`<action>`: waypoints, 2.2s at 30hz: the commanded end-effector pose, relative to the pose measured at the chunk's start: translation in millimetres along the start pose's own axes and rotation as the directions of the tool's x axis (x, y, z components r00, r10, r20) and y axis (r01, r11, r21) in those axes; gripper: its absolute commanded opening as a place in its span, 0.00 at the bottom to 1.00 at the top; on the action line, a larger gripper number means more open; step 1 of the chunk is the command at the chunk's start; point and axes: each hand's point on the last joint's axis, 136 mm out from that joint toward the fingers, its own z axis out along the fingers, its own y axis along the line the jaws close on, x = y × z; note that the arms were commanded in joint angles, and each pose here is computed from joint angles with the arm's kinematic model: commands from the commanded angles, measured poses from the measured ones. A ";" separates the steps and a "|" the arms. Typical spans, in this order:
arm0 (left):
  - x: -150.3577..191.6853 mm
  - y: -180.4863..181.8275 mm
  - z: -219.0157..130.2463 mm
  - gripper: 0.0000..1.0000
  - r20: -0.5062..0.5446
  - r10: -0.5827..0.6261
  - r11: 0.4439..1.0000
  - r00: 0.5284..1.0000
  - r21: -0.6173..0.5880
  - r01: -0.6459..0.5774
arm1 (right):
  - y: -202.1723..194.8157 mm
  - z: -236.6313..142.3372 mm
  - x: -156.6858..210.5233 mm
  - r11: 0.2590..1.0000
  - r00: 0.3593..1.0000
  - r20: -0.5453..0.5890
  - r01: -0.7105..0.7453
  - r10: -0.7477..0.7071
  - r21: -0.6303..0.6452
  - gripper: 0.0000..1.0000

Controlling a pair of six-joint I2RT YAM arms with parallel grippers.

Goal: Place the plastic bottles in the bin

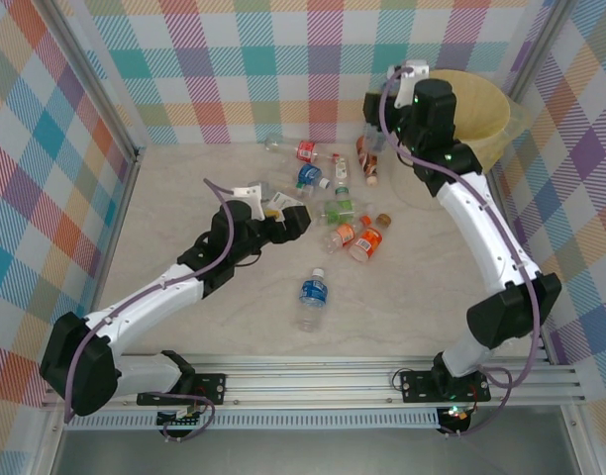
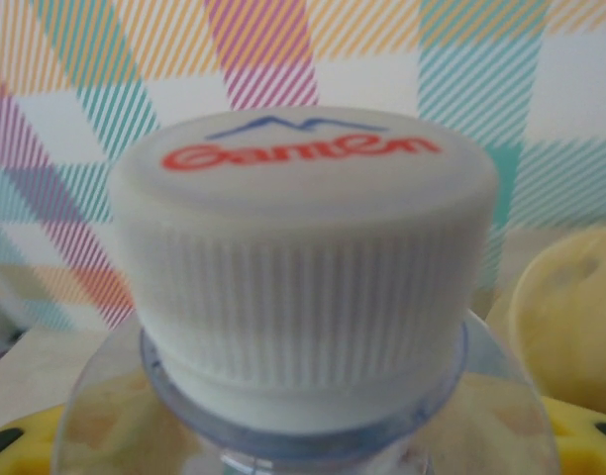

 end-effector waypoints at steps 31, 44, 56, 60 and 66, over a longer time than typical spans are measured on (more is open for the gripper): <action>23.0 50.8 -16.0 1.00 -0.002 -0.085 0.978 0.996 -0.194 0.083 | -227.4 67.9 88.0 0.894 0.915 -0.399 0.124 0.065 0.431 0.60; 30.6 58.3 -15.2 1.00 -0.027 -0.094 0.970 0.995 -0.227 0.086 | -247.1 75.8 124.5 0.847 0.876 -0.461 0.133 0.143 0.515 0.73; 36.0 62.4 -11.5 1.00 -0.047 -0.102 0.965 0.994 -0.246 0.087 | -237.6 66.4 94.8 0.857 0.907 -0.389 0.068 0.160 0.511 0.89; 40.2 64.8 -7.0 1.00 -0.080 -0.109 0.959 0.991 -0.271 0.083 | -228.3 59.7 75.2 0.872 0.924 -0.345 0.027 0.165 0.489 0.95; 51.4 70.0 1.0 1.00 -0.139 -0.125 0.950 0.982 -0.304 0.078 | -204.9 40.3 38.5 0.904 0.945 -0.268 -0.057 0.186 0.424 1.00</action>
